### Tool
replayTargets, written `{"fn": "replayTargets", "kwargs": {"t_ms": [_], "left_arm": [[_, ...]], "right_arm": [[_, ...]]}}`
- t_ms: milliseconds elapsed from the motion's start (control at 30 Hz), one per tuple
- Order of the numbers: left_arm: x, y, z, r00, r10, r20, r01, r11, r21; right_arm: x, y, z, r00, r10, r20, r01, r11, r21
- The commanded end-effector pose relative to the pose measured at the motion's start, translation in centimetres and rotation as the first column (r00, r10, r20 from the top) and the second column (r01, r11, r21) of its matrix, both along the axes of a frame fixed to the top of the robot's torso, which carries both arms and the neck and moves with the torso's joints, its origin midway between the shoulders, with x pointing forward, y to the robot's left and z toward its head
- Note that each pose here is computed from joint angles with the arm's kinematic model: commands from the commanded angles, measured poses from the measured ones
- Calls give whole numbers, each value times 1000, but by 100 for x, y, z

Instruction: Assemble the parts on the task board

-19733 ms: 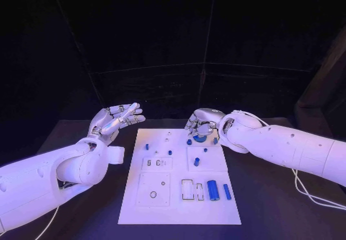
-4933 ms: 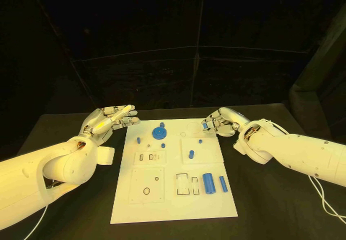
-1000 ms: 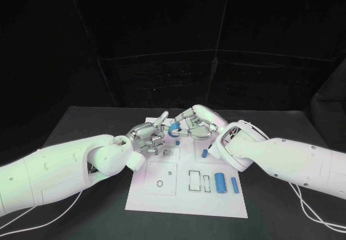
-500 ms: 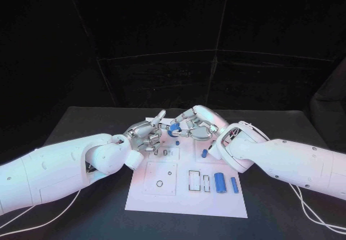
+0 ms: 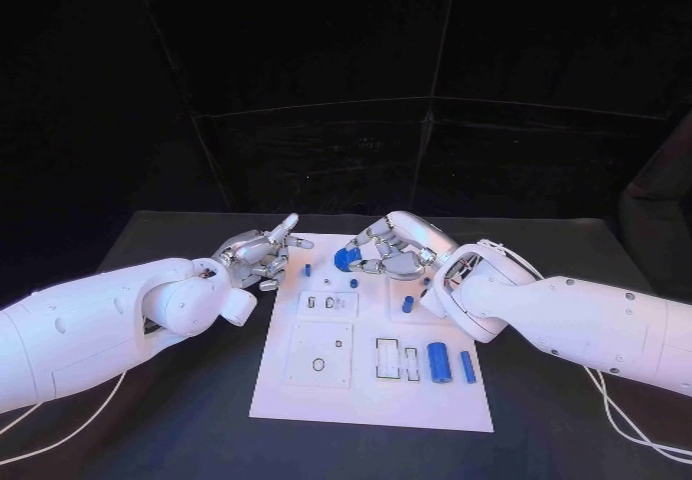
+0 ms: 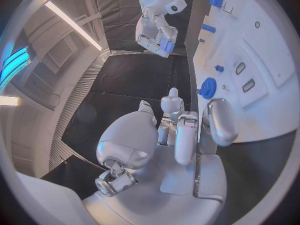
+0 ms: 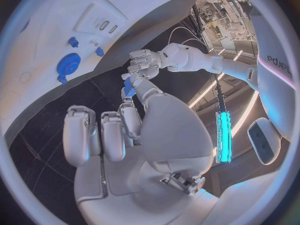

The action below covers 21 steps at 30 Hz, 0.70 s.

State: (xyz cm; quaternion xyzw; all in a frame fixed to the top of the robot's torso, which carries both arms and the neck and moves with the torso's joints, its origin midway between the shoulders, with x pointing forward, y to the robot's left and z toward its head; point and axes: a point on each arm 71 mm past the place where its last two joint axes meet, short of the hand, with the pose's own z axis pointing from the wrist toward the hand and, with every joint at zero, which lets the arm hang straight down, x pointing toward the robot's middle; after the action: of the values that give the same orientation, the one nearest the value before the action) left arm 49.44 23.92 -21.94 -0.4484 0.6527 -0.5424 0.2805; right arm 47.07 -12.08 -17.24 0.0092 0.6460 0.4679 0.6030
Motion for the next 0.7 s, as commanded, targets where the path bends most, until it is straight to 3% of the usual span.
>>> {"fn": "replayTargets", "kwargs": {"t_ms": [33,167,267,533,700], "left_arm": [[51,123,115,992,84,90,-83,996,-16],[50,249,207,978,160,134,-154,987,-57],[32,286,258,968,192,163,-179,980,-89],[-40,238,376,947,209,245,-173,972,-160],[-71,200,407,941,211,264,-169,970,-174]], "right_arm": [[20,36,-75,999,-43,-25,38,986,-163],[46,107,-121,997,-67,-24,59,966,-251],[65,169,-143,996,-83,-12,76,950,-302],[104,377,-231,995,-95,10,91,918,-385],[95,469,-285,997,-81,8,78,910,-407]]}}
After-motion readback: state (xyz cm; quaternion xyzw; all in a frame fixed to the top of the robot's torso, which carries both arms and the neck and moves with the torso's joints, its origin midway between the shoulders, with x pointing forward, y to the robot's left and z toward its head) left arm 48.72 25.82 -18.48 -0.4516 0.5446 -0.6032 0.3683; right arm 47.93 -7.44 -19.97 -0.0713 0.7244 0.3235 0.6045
